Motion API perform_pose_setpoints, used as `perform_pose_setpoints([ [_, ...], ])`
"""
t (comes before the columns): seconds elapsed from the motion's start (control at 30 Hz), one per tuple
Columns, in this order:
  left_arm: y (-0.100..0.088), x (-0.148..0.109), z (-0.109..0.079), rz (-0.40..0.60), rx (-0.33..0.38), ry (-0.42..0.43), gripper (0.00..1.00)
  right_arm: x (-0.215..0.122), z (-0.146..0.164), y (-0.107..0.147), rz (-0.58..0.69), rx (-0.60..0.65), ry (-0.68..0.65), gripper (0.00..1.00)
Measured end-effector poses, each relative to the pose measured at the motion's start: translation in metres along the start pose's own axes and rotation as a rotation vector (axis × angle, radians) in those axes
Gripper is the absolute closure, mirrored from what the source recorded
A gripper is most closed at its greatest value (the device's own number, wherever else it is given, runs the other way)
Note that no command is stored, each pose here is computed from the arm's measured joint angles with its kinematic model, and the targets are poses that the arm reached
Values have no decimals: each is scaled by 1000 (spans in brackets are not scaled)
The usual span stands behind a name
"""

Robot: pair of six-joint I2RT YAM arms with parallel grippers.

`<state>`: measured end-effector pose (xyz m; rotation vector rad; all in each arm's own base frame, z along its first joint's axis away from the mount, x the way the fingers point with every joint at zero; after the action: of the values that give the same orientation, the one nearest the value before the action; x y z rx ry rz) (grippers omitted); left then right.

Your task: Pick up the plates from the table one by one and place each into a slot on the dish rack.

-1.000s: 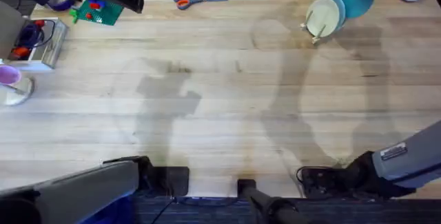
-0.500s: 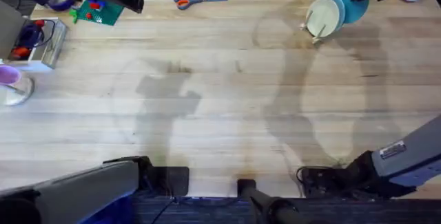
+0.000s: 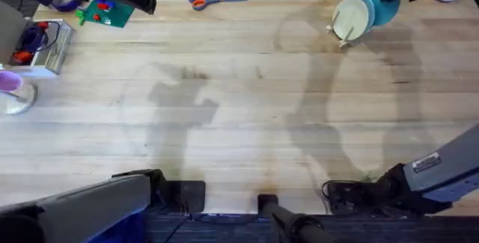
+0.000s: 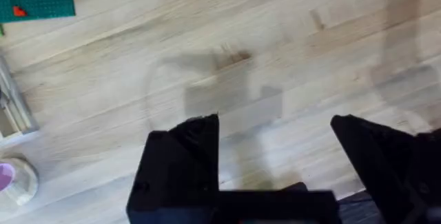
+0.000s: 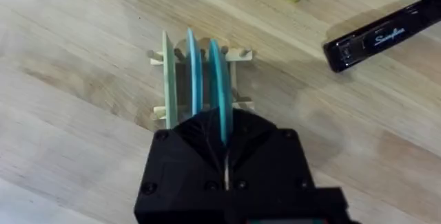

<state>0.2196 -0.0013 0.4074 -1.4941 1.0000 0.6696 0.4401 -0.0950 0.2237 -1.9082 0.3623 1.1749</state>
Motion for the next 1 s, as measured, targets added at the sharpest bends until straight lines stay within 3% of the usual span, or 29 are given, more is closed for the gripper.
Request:
perform_pose_setpoints([
  [0.6,0,0,0,0,0,0,6,29,0,3,-3,4,-30,970],
  [1.0,0,0,0,0,0,0,7,30,1,2,-3,2,-32,970],
])
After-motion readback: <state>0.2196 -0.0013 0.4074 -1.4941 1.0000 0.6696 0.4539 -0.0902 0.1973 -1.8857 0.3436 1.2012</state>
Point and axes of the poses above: each hand's point on the last joint's axis, 136 mm out from that joint toward the fingers, its own x axis out along the fingers, its own z axis along the line the jaws close on, y = z × x, the point moved 7 cm from there along -x, back along the fingers, and after that the axes turned 14 degrees about -x, right-handed, at the moved point
